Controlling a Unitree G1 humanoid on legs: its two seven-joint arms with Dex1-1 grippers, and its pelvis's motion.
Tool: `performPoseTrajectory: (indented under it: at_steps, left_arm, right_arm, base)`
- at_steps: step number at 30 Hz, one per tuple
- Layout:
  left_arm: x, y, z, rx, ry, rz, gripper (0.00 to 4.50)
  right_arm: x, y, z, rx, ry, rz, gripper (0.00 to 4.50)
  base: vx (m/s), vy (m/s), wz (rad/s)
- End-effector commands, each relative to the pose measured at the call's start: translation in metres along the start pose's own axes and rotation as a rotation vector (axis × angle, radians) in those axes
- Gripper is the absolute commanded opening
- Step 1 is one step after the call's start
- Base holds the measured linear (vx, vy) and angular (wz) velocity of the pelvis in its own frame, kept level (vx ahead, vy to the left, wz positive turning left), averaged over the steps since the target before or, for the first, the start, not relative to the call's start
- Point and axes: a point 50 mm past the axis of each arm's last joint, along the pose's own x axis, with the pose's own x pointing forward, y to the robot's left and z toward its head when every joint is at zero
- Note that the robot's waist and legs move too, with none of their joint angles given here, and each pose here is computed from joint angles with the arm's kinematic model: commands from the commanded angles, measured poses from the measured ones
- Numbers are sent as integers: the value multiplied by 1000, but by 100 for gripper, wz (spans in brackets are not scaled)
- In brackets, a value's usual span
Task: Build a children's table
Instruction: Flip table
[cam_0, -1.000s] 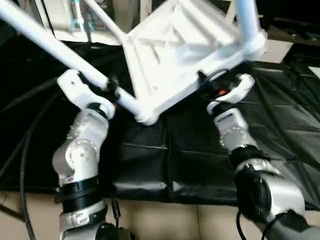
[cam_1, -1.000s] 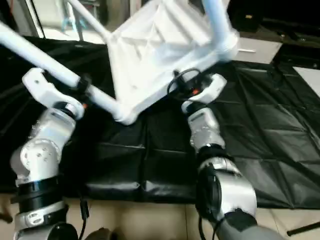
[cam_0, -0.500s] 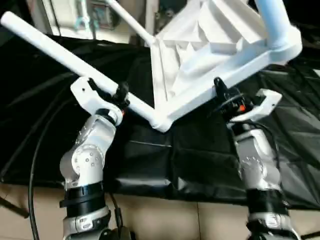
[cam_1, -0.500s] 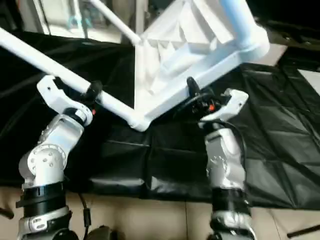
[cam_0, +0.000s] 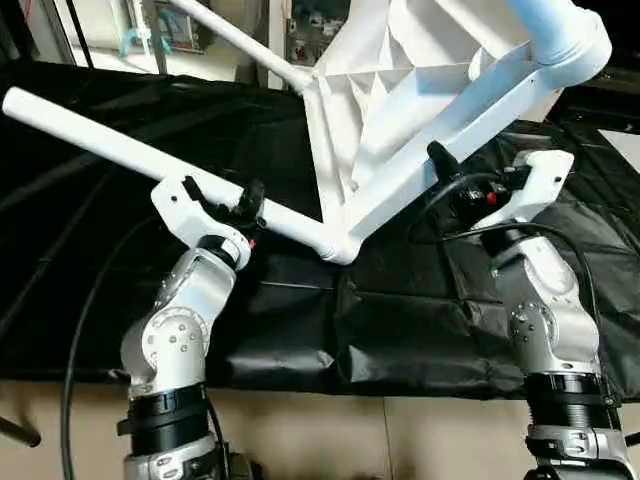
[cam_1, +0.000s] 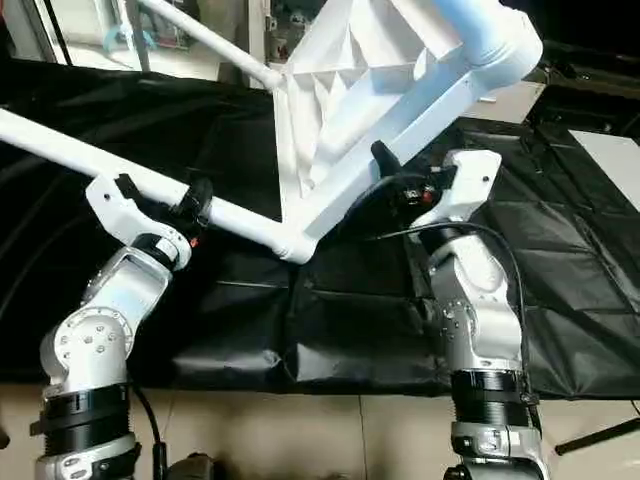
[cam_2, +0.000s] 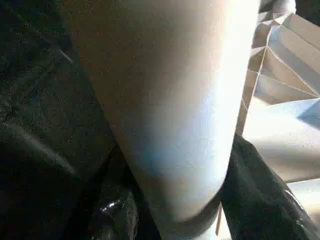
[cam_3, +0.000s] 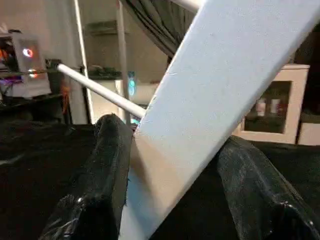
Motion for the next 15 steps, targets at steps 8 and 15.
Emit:
performPoseTrajectory:
  at_steps: [8,15]
  left_arm:
    - [-12,37,-4,323,90,194,187]
    - [-18,43,-2,293,64,231,283]
  right_arm:
    - [15,16,87,-406,-278,44,224]
    - [17,18,81,-412,-250,27,224]
  base:
    - [0,0,0]
    - [0,0,0]
